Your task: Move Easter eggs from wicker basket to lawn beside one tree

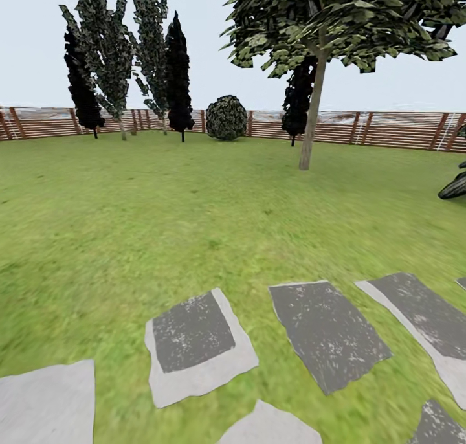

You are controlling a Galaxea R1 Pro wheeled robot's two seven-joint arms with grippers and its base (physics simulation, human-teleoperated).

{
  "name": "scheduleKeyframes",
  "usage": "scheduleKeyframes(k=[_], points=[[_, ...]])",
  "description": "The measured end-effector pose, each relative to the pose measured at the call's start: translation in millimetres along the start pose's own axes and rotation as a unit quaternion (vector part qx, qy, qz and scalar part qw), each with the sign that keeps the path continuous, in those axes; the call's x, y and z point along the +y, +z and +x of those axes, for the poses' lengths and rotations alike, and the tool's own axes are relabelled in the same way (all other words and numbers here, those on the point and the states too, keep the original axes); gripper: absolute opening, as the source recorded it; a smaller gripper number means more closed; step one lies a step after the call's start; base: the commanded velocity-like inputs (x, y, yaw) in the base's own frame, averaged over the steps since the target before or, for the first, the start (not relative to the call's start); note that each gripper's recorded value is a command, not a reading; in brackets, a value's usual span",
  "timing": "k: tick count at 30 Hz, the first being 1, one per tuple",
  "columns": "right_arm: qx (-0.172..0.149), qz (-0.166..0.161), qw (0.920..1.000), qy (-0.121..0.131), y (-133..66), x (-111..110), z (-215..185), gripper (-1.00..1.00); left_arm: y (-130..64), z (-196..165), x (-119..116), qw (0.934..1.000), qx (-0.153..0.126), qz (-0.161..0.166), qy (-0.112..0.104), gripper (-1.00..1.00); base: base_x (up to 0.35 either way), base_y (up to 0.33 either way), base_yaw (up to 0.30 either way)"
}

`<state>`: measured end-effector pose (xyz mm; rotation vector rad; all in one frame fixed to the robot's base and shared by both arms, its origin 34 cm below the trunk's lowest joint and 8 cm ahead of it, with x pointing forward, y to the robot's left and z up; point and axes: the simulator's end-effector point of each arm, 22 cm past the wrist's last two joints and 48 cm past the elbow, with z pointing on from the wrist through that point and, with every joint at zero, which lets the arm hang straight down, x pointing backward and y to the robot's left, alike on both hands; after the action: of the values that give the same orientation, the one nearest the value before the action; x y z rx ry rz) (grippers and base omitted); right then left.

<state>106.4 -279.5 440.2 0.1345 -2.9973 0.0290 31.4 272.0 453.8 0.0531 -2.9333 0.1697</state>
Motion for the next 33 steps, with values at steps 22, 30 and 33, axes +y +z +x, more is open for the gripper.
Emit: scheduleKeyframes(k=[22,30,33], points=[[0.0,0.0,1.0,0.0,0.0,0.0,0.2,1.0,0.0,-0.2,0.0,1.0,0.0,0.0,0.0,1.0,0.337,0.0,0.0],[0.0,0.0,1.0,0.0,0.0,0.0,-0.1,1.0,0.0,-0.1,0.0,1.0,0.0,0.0,0.0,1.0,0.337,0.0,0.0],[0.0,0.0,1.0,0.0,0.0,0.0,-0.1,1.0,0.0,-0.2,0.0,1.0,0.0,0.0,0.0,1.0,0.336,0.0,0.0]])
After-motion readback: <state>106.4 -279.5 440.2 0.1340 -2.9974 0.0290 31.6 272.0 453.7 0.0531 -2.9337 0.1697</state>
